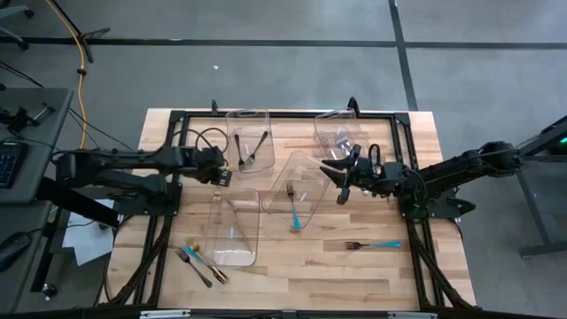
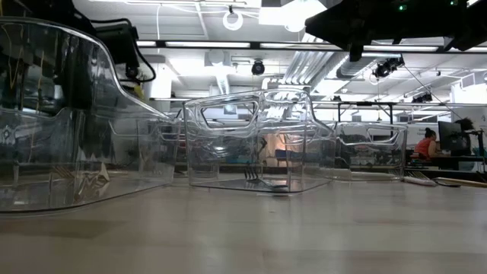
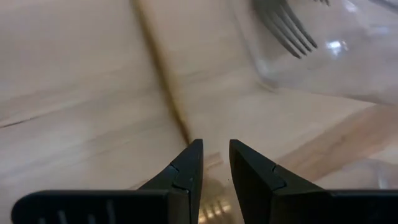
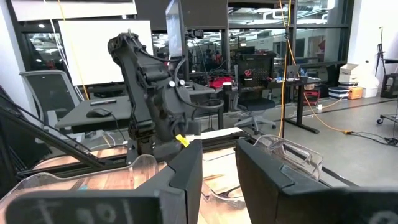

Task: Sort silverware by color (type)
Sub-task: Put the gold fork into the bottom left transparent bin

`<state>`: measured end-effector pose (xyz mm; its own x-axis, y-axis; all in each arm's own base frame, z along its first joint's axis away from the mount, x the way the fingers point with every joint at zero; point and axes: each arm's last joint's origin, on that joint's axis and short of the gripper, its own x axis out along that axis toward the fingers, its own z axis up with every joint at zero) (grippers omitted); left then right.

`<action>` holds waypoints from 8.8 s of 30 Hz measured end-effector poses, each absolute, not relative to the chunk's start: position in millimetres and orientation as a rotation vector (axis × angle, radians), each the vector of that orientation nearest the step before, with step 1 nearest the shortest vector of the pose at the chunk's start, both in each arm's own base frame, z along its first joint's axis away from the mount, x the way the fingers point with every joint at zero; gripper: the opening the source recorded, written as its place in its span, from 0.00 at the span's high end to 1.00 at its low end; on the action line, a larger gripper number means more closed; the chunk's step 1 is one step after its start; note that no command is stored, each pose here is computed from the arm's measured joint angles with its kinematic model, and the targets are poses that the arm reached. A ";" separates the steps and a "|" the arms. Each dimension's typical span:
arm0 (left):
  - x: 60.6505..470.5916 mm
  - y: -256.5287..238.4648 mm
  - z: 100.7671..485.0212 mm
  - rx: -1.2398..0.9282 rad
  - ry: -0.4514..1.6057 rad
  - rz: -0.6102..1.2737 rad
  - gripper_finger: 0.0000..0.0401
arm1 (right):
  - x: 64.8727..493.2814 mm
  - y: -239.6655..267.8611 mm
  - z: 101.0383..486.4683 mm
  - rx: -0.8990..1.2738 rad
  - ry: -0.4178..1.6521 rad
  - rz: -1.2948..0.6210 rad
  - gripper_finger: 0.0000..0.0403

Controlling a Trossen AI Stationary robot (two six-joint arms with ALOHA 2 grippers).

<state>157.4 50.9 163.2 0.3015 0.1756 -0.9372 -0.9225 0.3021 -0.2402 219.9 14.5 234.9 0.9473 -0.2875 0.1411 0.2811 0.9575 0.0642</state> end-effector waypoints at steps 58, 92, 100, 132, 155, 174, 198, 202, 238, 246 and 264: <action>160.4 47.5 174.1 -0.945 1.090 0.946 0.82 | 220.5 14.6 231.1 0.034 -0.111 -0.290 0.77; 157.9 58.9 142.2 -0.915 1.016 0.973 0.82 | 220.5 14.6 231.1 0.034 -0.111 -0.289 0.77; 162.0 60.2 131.2 -0.908 1.081 0.994 0.82 | 220.5 14.6 231.1 0.034 -0.111 -0.290 0.77; 145.9 60.9 235.5 -0.707 0.805 1.030 0.98 | 220.5 14.6 231.1 0.034 -0.111 -0.290 0.77; 157.9 -6.4 227.2 -0.182 -0.305 0.272 0.98 | 221.1 17.2 231.2 0.052 -0.114 -0.197 0.77; 159.7 -8.3 224.5 -0.114 -0.293 0.295 0.98 | 220.9 14.7 233.4 0.032 -0.134 -0.221 0.79; 160.4 -8.6 222.9 -0.093 -0.272 0.290 0.98 | 220.8 13.6 231.9 0.030 -0.118 -0.257 1.00; 163.2 -10.2 224.1 -0.108 -0.242 0.326 0.98 | 220.9 13.6 231.5 0.050 -0.117 -0.256 1.00; 233.5 -143.8 225.8 0.809 1.001 -0.605 0.98 | 221.0 13.7 229.9 0.060 -0.103 -0.256 1.00; 245.5 -130.7 214.4 0.752 1.054 -0.645 0.98 | 221.0 13.7 229.7 0.060 -0.100 -0.256 1.00; 258.9 -138.9 175.7 0.777 1.172 -0.692 0.91 | 221.1 13.7 229.4 0.068 -0.098 -0.256 1.00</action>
